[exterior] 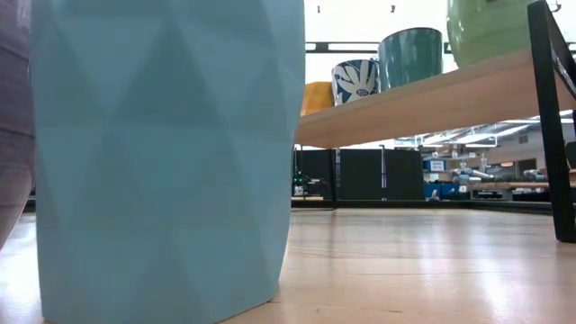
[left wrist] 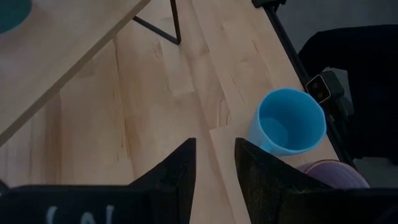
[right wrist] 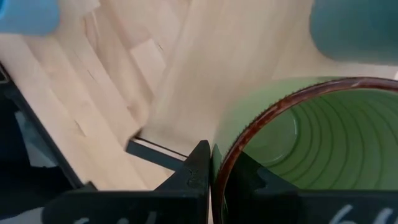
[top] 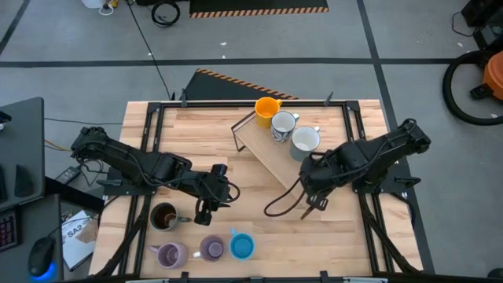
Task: Place coffee mugs
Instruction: Put the green mug on the shelf
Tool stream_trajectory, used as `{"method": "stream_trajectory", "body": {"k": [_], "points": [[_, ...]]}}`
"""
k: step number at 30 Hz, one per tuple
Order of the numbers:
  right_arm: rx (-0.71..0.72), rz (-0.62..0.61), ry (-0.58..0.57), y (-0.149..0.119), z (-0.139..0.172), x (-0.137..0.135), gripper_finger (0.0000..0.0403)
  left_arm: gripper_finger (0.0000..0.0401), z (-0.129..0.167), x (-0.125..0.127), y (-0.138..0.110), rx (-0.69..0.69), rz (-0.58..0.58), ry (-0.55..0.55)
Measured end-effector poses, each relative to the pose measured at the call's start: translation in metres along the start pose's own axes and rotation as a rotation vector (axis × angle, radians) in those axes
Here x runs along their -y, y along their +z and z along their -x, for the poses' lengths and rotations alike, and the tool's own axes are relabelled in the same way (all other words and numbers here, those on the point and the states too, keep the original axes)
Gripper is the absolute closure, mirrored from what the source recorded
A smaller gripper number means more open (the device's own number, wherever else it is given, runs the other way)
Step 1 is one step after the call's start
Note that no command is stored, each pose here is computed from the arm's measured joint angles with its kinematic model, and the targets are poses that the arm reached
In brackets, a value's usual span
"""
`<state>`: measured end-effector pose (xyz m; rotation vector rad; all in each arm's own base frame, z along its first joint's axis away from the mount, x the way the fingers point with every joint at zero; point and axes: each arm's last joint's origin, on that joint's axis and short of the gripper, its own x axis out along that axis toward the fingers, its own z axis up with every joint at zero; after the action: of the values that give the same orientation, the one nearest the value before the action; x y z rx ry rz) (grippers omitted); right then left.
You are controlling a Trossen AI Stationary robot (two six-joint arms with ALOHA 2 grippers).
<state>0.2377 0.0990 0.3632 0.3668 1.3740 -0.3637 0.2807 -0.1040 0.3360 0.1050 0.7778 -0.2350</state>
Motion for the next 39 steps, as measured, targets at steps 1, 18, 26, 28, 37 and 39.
{"method": "stream_trajectory", "body": {"k": [1, 18, 26, 28, 37, 39], "points": [[-0.011, 0.008, 0.000, -0.001, -0.002, 0.002, 0.0373, 0.0285, 0.000, 0.000, 0.000, 0.000, 0.000, 0.000], [-0.006, 0.012, 0.008, -0.019, -0.001, 0.052, 0.0373, 0.0285, 0.000, 0.000, 0.000, 0.000, 0.001, 0.000], [-0.033, 0.032, 0.049, -0.013, -0.013, 0.058, 0.0372, 0.0285, 0.000, 0.000, 0.000, 0.000, 0.009, 0.000], [-0.035, 0.027, 0.050, -0.012, -0.014, 0.059, 0.0369, 0.0285, 0.000, 0.000, 0.000, 0.000, 0.020, 0.000], [-0.024, 0.027, 0.051, -0.011, -0.014, 0.059, 0.0340, 0.0285, 0.000, 0.000, -0.001, -0.006, 0.021, 0.001], [-0.021, 0.026, 0.044, -0.011, -0.014, 0.059, 0.0333, 0.0285, 0.000, 0.000, -0.001, -0.006, 0.021, 0.001]]}}
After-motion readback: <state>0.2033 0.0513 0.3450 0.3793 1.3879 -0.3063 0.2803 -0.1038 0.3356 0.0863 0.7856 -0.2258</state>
